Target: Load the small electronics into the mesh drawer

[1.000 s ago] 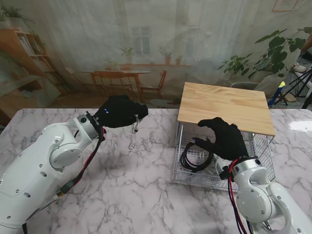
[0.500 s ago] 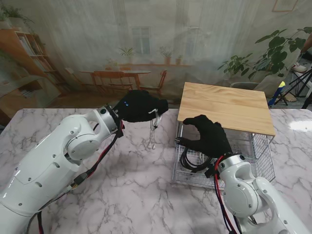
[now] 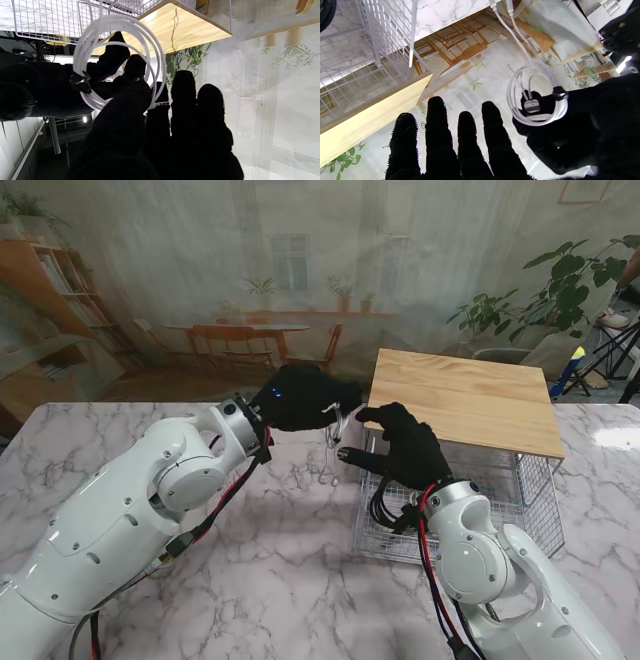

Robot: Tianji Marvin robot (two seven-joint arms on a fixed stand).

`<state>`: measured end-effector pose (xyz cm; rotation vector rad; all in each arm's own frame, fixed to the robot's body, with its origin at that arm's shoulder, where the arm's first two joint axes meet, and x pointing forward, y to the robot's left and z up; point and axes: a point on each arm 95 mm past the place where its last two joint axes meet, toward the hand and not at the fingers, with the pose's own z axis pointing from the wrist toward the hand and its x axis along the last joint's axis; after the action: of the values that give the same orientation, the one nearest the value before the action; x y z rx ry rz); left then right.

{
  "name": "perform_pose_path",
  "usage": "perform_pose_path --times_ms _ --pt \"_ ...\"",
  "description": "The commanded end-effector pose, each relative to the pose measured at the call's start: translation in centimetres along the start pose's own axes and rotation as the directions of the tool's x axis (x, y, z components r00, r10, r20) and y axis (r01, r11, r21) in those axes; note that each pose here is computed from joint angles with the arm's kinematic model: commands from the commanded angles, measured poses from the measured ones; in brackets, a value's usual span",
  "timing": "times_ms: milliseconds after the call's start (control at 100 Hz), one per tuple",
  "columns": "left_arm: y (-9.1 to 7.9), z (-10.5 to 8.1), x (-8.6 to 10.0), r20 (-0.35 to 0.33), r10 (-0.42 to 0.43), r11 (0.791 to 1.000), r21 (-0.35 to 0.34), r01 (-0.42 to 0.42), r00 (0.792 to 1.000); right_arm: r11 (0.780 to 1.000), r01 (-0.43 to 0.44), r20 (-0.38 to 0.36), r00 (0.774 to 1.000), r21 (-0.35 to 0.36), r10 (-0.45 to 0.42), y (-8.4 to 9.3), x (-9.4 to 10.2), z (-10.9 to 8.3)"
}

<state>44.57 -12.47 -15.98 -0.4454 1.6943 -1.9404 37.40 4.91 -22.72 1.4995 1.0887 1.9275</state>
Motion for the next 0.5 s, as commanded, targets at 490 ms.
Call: perform_pose_path --times_ms 490 --pt "-0.4 2.1 1.4 -0.009 0.013 1.0 -0.021 -0.013 1.0 0.996 -0.087 0.045 0.995 0.012 0.086 -1.0 1.3 1.4"
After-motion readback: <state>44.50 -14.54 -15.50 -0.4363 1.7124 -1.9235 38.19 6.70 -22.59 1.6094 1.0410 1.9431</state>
